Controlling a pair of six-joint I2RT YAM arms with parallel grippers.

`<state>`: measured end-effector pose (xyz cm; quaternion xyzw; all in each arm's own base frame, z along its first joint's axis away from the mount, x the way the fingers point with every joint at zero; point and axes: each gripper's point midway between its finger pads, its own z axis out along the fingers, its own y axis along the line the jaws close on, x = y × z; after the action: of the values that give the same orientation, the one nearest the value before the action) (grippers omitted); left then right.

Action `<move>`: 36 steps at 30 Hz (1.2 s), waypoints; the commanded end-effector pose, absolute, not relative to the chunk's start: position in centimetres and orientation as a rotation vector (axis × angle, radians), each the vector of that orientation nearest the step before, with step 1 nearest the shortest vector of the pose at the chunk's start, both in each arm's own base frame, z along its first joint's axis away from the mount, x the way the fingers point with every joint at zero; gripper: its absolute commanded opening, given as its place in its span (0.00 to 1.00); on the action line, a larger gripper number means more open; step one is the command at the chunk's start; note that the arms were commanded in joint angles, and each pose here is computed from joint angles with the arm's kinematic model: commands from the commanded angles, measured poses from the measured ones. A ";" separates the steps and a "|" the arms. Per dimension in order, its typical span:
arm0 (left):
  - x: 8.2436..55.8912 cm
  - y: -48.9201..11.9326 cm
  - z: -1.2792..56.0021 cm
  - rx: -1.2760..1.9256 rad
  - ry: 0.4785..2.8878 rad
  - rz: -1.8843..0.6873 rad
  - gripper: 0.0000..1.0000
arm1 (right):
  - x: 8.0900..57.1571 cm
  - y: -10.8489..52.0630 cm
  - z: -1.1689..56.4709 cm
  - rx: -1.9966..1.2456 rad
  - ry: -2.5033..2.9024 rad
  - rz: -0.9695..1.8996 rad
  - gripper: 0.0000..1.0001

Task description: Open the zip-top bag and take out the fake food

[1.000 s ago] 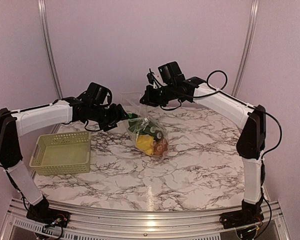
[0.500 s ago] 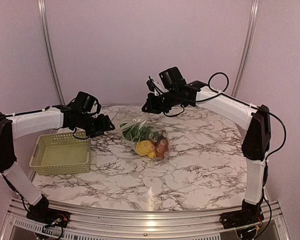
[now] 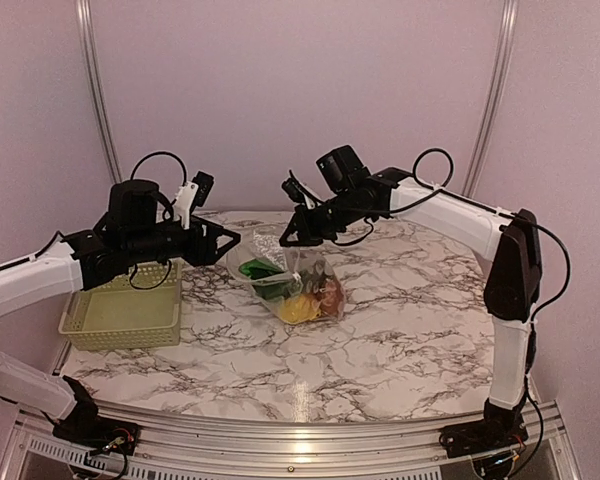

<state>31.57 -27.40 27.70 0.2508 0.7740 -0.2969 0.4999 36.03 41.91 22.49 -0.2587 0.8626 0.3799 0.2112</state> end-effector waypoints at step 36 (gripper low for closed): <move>25.4 -32.2 18.0 0.813 1.862 -0.322 0.28 | 31.1 45.8 19.3 -0.967 2.433 1.266 0.00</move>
<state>24.29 -31.75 19.60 0.3419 0.7642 -0.1647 0.5215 32.29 45.21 18.80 -0.3118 0.8406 0.4262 0.1208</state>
